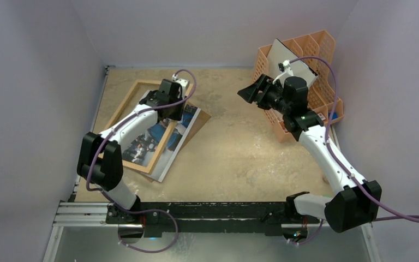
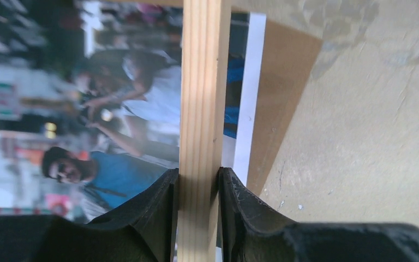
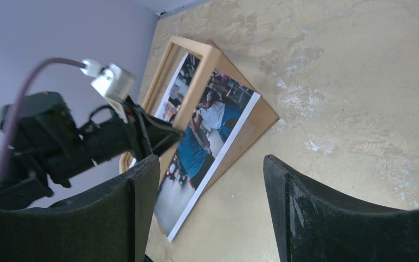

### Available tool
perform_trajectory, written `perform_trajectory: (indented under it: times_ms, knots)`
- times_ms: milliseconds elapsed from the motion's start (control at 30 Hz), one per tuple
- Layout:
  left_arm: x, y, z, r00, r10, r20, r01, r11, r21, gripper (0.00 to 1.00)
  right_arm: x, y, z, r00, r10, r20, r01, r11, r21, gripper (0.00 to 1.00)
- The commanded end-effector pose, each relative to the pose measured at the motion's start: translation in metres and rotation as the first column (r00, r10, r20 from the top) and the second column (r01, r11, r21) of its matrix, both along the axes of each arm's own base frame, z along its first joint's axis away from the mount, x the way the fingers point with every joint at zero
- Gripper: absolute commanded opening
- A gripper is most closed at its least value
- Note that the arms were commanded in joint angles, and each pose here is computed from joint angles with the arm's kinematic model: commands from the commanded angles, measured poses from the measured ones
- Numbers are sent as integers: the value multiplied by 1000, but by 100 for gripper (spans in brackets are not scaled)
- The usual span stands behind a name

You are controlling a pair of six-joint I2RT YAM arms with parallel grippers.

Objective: Put the photo into the frame
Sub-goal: Pick up the photo frame from the center of the board, then turn over the photo frame at the center of the board.

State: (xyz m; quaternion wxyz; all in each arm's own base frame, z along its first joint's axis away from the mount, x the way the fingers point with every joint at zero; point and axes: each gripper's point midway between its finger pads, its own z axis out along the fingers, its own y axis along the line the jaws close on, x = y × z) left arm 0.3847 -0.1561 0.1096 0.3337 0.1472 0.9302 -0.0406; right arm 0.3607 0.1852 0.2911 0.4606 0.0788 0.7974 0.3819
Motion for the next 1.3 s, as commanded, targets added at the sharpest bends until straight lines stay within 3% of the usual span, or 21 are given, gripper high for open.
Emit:
perform_trajectory:
  times_ms: [0, 233, 433, 600, 833, 1033, 1267]
  knots:
    - [24, 20, 90, 966, 125, 228, -126, 992, -8, 0, -11, 7, 27, 996, 39, 84, -45, 997, 61, 76]
    - [40, 63, 157, 882, 252, 398, -292, 956, 42, 0, -22, 30, 39, 976, 169, 140, -187, 974, 129, 92]
    - [50, 82, 219, 826, 279, 489, -336, 941, 30, 0, -25, 33, 44, 971, 176, 163, -200, 969, 148, 94]
    - [40, 73, 259, 823, 260, 505, -279, 959, -40, 0, -30, 41, 47, 962, 208, 179, -237, 958, 163, 96]
    - [15, 21, 313, 850, 189, 492, -38, 953, -301, 0, -44, 65, 62, 924, 286, 253, -335, 925, 180, 99]
    - [-15, -33, 364, 861, 114, 495, 217, 799, -561, 0, -64, 97, 92, 849, 382, 365, -474, 855, 208, 99]
    - [-39, -76, 416, 869, 64, 491, 392, 518, -760, 0, -87, 135, 120, 761, 478, 439, -616, 746, 255, 99]
